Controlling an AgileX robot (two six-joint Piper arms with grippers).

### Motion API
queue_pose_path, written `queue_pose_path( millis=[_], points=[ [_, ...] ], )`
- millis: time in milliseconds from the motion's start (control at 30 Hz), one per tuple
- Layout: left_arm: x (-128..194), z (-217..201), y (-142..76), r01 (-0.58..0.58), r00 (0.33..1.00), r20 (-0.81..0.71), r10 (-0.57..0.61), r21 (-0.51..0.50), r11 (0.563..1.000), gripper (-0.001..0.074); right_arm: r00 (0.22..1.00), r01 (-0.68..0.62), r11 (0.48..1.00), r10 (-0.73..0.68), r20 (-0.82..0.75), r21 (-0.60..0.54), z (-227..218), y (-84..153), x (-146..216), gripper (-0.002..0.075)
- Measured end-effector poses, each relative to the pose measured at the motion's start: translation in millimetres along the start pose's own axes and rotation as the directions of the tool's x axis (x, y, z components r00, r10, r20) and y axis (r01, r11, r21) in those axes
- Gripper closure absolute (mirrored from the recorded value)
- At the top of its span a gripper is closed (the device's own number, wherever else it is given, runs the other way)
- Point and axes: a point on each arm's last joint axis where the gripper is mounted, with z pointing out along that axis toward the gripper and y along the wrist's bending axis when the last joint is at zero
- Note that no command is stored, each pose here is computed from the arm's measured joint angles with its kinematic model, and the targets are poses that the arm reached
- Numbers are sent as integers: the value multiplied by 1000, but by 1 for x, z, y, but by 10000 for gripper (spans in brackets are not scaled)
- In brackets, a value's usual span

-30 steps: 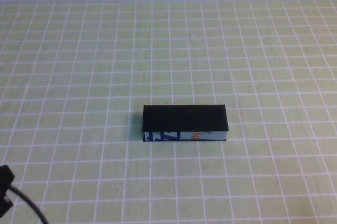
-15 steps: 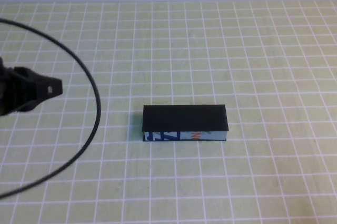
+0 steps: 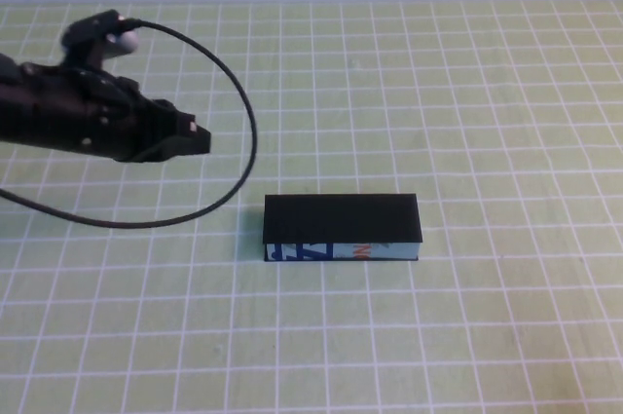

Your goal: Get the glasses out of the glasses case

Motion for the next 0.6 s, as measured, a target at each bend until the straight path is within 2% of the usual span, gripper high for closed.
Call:
queue_pose_path(
  millis=[167, 433, 500, 600],
  points=[
    [-2, 50, 3, -14, 997, -81, 18, 53, 999, 739, 1000, 0, 1000, 0, 0, 0, 0, 0, 0, 743],
    [-5, 102, 17, -4, 987, -159, 22, 115, 993, 739, 1000, 0, 1000, 0, 10, 1, 0, 0, -1, 743],
    [-6, 109, 20, 7, 986, -168, 16, 135, 991, 739, 999, -23, 1000, 23, 42, -4, 0, 0, -4, 743],
    [-3, 118, 25, 25, 982, -187, 4, 150, 988, 739, 987, -127, 991, 130, 96, -34, 0, 2, -9, 743]
  ],
)
